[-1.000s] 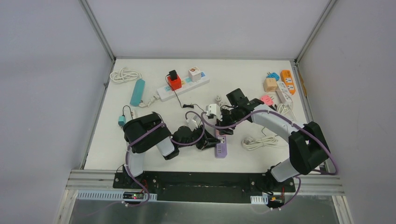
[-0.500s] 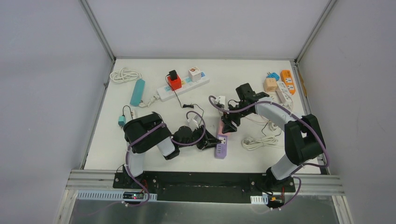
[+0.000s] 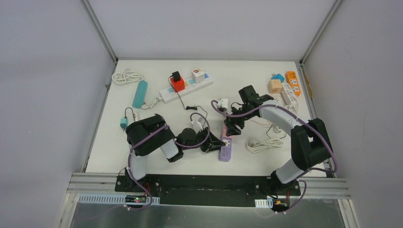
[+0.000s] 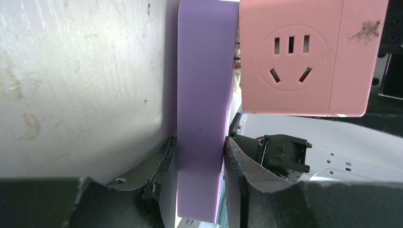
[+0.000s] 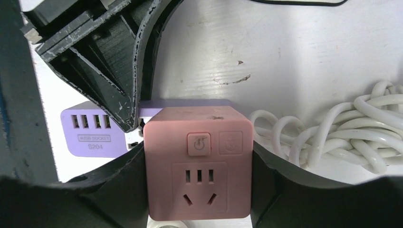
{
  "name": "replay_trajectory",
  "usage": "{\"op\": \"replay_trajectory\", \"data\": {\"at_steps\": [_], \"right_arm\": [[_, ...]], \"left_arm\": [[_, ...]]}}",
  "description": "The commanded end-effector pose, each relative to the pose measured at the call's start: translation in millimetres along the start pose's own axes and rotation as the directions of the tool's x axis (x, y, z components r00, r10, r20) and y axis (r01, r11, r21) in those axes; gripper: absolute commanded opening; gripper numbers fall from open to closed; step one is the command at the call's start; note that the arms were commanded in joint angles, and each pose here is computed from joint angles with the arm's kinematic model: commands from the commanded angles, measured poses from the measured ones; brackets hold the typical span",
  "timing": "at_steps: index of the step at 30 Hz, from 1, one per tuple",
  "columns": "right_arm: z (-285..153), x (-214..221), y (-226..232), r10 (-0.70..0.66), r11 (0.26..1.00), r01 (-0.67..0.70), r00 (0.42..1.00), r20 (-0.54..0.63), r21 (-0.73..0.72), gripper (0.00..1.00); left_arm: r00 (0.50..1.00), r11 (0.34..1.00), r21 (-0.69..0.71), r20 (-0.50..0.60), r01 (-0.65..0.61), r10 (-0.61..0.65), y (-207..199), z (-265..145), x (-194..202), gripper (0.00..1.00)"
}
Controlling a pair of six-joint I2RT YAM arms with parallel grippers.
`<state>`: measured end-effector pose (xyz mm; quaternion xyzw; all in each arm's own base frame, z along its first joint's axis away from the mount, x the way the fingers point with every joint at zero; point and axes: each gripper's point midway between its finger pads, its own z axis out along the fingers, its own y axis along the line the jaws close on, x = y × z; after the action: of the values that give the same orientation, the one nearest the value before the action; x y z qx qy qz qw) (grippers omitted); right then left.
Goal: Pull the plug off the socket
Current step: Remove the plug from the socket.
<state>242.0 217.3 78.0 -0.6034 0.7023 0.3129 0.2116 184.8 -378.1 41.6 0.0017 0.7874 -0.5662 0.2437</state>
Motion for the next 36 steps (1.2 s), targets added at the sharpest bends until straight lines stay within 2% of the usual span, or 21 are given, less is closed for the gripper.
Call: {"op": "replay_trajectory", "data": {"at_steps": [1, 6, 11, 18, 25, 31, 36], "right_arm": [[-0.1, -6.3, 8.7, -0.09, 0.992, 0.095, 0.994, -0.065, 0.08, 0.0], [7.6, -12.8, 6.9, -0.285, 0.93, 0.319, 0.94, -0.188, 0.185, 0.0], [4.1, -15.6, 4.3, -0.318, 0.905, 0.363, 0.924, -0.215, 0.224, 0.0], [-5.0, -28.6, 17.6, -0.149, 0.982, 0.15, 0.989, -0.022, 0.117, 0.0], [-14.5, -34.5, 21.9, 0.025, 1.0, -0.023, 0.994, 0.109, -0.014, 0.0], [-26.7, -34.8, 15.6, 0.087, 0.996, -0.084, 0.984, 0.155, -0.026, 0.0], [-39.5, -36.0, 10.1, 0.076, 0.997, -0.081, 0.981, 0.176, 0.019, 0.0]], "left_arm": [[0.999, 0.987, -0.159, -0.053, 0.0, -0.008, 44.1, -4.2, 19.6, 0.0], [0.999, 0.987, -0.162, -0.047, 0.007, -0.015, 45.8, -5.0, 19.7, 0.0], [0.999, 0.986, -0.167, -0.043, 0.008, -0.015, 47.4, -6.6, 19.6, 0.0], [0.999, 0.986, -0.165, -0.043, 0.008, -0.015, 47.5, -6.9, 19.9, 0.0], [0.999, 0.986, -0.164, -0.041, 0.01, -0.017, 48.1, -7.2, 20.2, 0.0], [0.999, 0.986, -0.165, -0.037, 0.012, -0.018, 49.3, -8.2, 20.2, 0.0], [0.999, 0.987, -0.159, -0.037, 0.011, -0.017, 47.8, -7.9, 19.7, 0.0]]}}
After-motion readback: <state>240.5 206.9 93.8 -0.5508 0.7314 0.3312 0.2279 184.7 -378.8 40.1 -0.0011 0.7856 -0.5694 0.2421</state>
